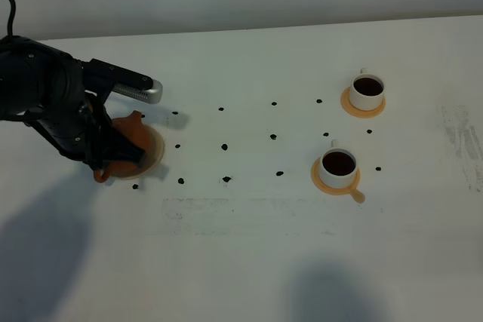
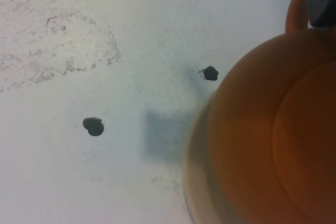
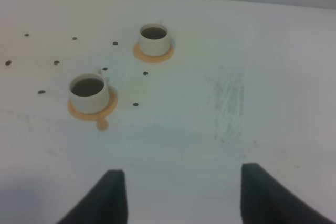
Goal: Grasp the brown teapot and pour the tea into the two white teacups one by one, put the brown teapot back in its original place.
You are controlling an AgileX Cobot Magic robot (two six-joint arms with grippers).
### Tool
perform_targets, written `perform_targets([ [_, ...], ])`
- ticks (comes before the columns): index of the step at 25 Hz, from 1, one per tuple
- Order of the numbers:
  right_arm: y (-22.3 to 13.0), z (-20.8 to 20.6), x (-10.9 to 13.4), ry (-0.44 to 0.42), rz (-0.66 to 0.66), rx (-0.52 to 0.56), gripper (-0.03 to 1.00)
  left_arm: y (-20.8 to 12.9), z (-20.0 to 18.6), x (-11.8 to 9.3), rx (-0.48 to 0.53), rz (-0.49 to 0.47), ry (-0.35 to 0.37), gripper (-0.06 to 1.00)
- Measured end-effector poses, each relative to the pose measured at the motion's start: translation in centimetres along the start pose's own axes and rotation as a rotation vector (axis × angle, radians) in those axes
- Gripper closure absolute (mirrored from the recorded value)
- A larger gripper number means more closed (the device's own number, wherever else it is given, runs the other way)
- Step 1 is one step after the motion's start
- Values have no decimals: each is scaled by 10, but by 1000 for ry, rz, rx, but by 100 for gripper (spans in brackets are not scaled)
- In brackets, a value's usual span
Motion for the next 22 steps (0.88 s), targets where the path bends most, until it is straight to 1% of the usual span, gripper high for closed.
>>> perform_targets([
  [10, 0, 0, 0, 0, 0, 0, 50, -7, 4, 19, 8, -44, 16, 83],
  [17, 0, 0, 0, 0, 0, 0, 50, -4, 4, 19, -10, -44, 16, 83],
  [22, 0, 0, 0, 0, 0, 0, 50, -2, 4, 14, -15, -12, 12, 83],
])
Point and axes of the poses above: a point on each arm's last joint axis where the gripper is mounted, z pointing out along that axis toward the gripper, x along the wrist's bending axis when the last joint is at zero, y = z × x, the point moved 6 cm from there along z, pointing out along that axis toward the gripper, and after that the axes turned 9 degrees about z, right-handed, at the moved point
